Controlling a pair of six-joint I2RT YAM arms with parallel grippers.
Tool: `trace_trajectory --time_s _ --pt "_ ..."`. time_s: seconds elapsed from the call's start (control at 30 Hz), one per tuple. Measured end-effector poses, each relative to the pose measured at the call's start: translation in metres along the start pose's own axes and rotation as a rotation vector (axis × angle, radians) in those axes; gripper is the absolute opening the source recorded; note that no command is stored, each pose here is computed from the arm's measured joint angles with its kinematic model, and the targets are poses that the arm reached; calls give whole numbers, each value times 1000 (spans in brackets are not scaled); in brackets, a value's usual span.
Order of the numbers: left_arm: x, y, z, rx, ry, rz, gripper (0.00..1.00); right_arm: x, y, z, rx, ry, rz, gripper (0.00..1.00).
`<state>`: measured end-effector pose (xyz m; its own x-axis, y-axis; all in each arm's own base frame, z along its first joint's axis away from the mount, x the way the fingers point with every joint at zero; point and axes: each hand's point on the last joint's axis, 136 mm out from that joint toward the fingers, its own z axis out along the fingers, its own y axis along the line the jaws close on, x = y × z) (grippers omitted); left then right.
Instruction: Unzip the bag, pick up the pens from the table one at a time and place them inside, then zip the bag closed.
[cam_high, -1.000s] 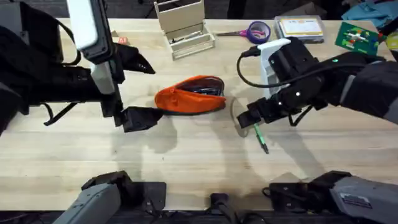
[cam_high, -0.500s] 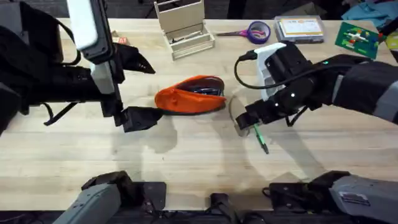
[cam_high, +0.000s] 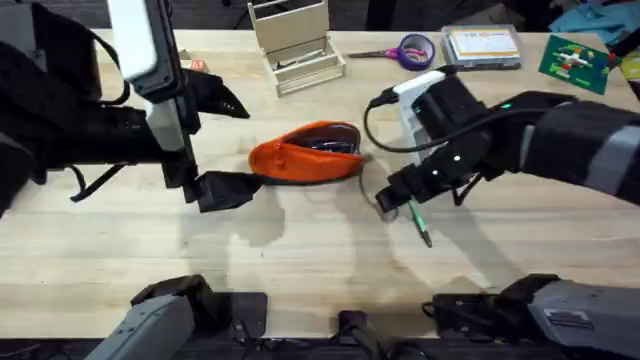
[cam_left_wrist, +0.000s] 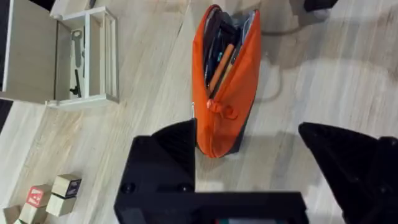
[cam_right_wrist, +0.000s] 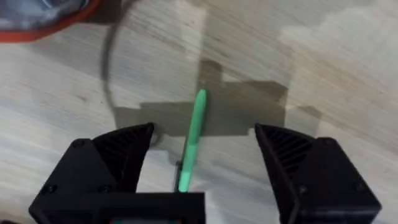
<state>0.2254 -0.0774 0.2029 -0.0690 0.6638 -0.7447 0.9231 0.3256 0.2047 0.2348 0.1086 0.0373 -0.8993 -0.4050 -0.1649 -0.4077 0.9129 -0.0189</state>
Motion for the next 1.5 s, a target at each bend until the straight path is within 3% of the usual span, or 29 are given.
trace_trajectory --time_s 0.13,0.27,0.37,0.6,0.63,0.93,1.3,1.33,1.5 --pt "0 0 0 0 0 0 993 -2 3 1 15 -6 -25 990" --pt "0 0 0 0 0 0 993 -2 5 1 9 -6 -30 859" --pt "0 0 0 0 0 0 993 -3 6 1 5 -9 -33 680" --pt "0 0 0 0 0 1 993 -3 4 1 21 -10 -33 77" --pt "0 0 0 0 0 0 993 -3 3 1 22 -12 -33 48" --pt "0 0 0 0 0 0 993 -10 2 -5 28 -22 -33 36" --pt "0 0 0 0 0 0 994 -82 4 -60 36 -234 -135 30" --pt "0 0 0 0 0 0 994 -100 5 -80 44 -298 -178 31" --pt "0 0 0 0 0 0 994 -116 9 -97 66 -358 -313 31"
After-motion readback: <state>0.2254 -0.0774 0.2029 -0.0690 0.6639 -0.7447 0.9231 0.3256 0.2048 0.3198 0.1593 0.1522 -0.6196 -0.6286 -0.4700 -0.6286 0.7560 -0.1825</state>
